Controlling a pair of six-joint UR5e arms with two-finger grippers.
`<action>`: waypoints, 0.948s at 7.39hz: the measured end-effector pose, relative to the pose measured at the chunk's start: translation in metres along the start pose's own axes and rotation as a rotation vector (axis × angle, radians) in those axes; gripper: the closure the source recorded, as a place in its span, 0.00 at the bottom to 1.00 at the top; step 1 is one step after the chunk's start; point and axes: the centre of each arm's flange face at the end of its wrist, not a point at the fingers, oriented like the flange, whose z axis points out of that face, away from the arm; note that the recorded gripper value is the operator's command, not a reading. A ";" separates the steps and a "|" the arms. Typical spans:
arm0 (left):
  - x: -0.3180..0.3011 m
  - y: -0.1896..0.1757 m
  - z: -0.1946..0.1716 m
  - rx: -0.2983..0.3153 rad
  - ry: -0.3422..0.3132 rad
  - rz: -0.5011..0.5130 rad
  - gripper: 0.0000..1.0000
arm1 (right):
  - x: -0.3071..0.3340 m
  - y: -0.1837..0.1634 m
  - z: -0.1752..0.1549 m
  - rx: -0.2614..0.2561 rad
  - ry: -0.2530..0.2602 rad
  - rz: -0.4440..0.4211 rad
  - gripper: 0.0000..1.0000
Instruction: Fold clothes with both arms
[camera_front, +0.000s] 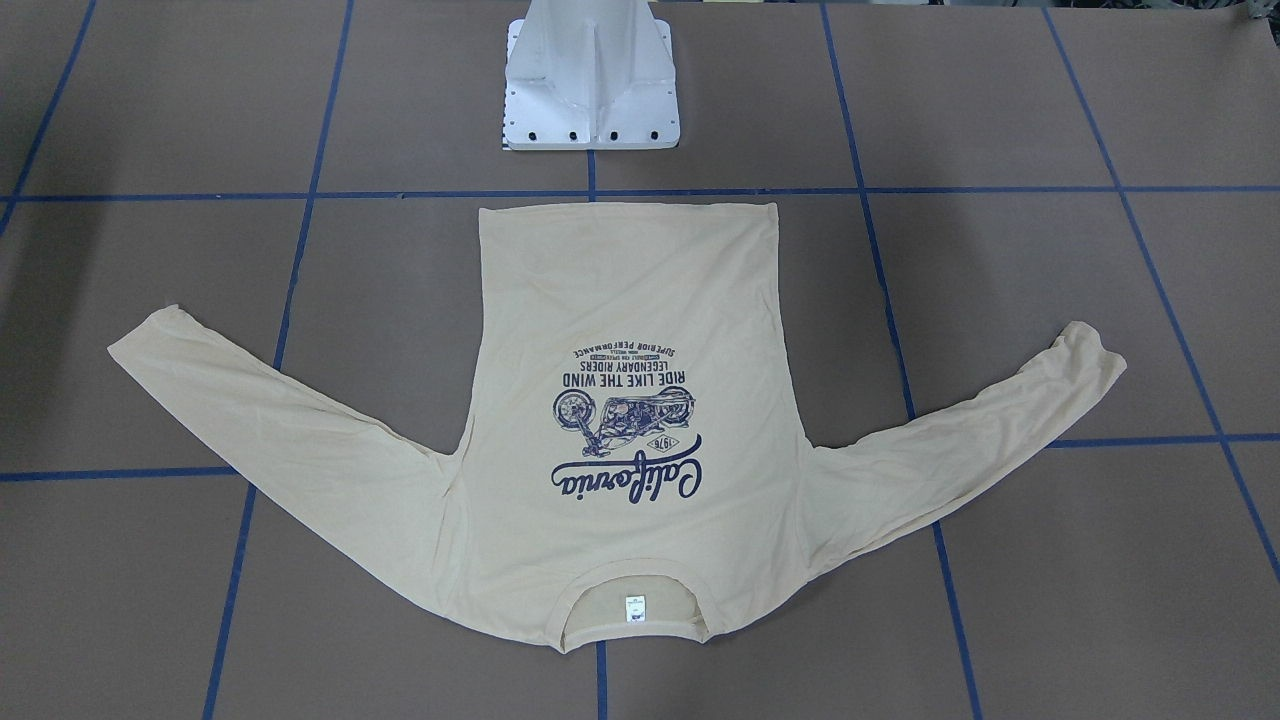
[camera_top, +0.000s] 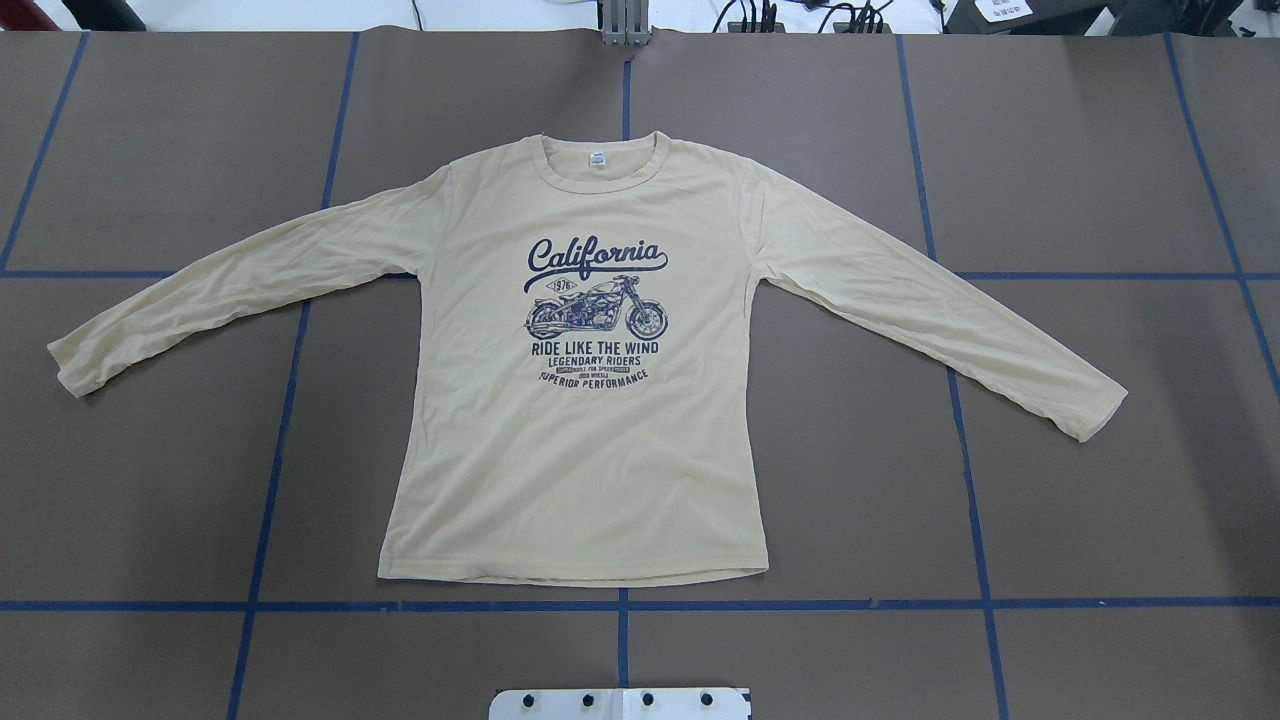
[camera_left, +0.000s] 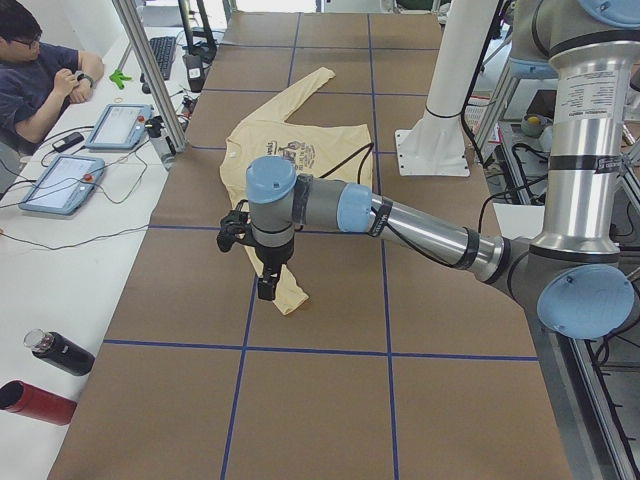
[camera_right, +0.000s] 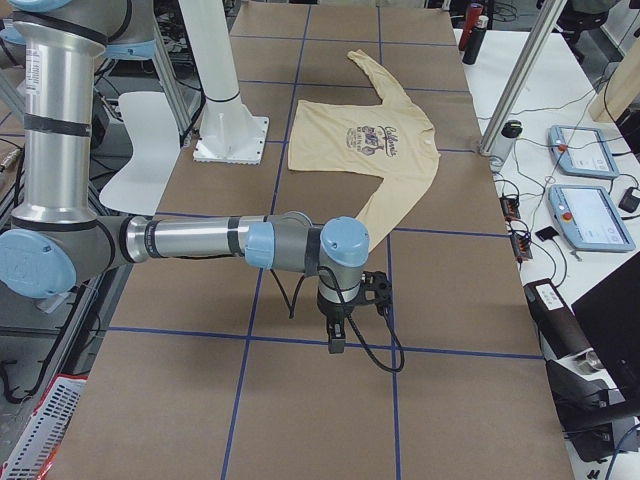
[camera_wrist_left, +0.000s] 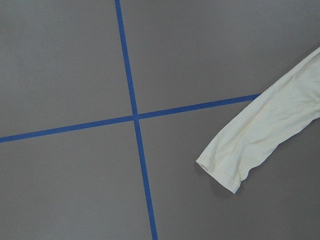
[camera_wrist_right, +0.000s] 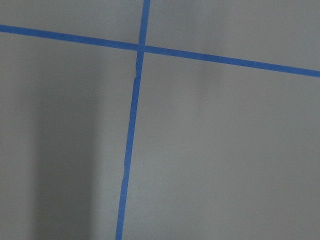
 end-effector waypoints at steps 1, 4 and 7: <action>0.002 0.000 -0.002 0.004 0.000 0.004 0.00 | 0.000 0.000 0.000 0.000 0.000 0.000 0.00; 0.018 -0.002 -0.015 0.030 -0.002 0.038 0.00 | -0.002 -0.003 -0.004 0.009 0.001 -0.006 0.00; 0.036 -0.023 -0.025 0.060 -0.010 0.078 0.00 | -0.020 -0.021 -0.023 0.088 0.012 -0.076 0.00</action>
